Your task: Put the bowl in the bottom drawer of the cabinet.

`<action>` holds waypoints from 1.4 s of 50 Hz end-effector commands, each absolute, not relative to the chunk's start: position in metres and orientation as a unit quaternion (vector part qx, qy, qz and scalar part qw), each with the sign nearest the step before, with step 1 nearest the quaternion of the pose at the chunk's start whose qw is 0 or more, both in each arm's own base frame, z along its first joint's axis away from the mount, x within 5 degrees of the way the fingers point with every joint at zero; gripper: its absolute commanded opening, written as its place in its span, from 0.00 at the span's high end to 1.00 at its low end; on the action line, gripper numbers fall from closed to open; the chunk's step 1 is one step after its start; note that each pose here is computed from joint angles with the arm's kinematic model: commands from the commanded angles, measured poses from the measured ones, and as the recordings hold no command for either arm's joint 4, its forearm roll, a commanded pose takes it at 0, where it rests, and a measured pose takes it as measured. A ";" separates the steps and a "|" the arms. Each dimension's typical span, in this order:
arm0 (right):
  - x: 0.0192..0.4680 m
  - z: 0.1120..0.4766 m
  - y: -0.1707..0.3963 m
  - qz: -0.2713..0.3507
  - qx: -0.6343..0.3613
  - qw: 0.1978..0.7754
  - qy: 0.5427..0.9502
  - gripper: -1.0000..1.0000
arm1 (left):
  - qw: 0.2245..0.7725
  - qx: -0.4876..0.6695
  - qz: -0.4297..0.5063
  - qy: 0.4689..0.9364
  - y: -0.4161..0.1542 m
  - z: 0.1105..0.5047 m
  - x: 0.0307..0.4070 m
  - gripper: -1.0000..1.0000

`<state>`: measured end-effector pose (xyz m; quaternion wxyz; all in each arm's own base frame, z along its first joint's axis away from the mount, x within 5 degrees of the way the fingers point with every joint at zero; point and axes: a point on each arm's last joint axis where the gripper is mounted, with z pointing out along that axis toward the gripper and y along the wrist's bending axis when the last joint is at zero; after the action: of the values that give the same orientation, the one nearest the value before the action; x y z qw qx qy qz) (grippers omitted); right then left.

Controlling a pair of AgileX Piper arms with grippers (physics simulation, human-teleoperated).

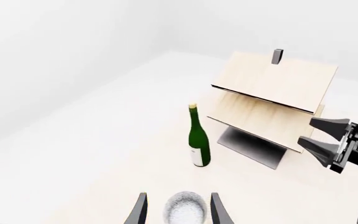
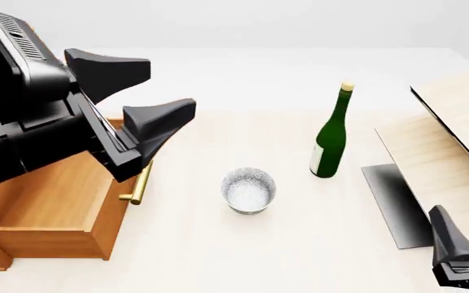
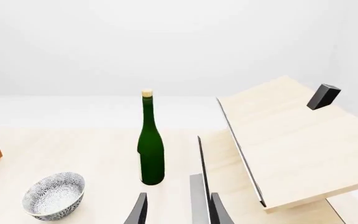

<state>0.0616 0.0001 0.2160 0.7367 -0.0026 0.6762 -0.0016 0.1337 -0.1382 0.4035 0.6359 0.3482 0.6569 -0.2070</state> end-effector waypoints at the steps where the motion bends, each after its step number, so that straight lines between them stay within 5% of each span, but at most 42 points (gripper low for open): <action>1: 0.062 0.216 0.000 -0.002 -0.003 0.737 0.676 0.00 | 0.617 0.351 -0.206 0.674 -0.157 0.403 0.151 0.00; 19: 0.062 0.216 0.000 -0.002 -0.003 0.737 0.676 0.00 | 0.547 0.388 -0.191 0.716 -0.204 0.396 0.186 0.00; 70: 0.062 0.216 0.000 -0.002 -0.003 0.737 0.676 0.00 | 0.468 0.414 -0.168 0.762 -0.255 0.362 0.227 0.00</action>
<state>0.0616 0.0001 0.2160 0.7367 -0.0026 0.6762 -0.0016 0.2205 -0.2484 0.3689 0.4820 0.4123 0.7535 -0.1728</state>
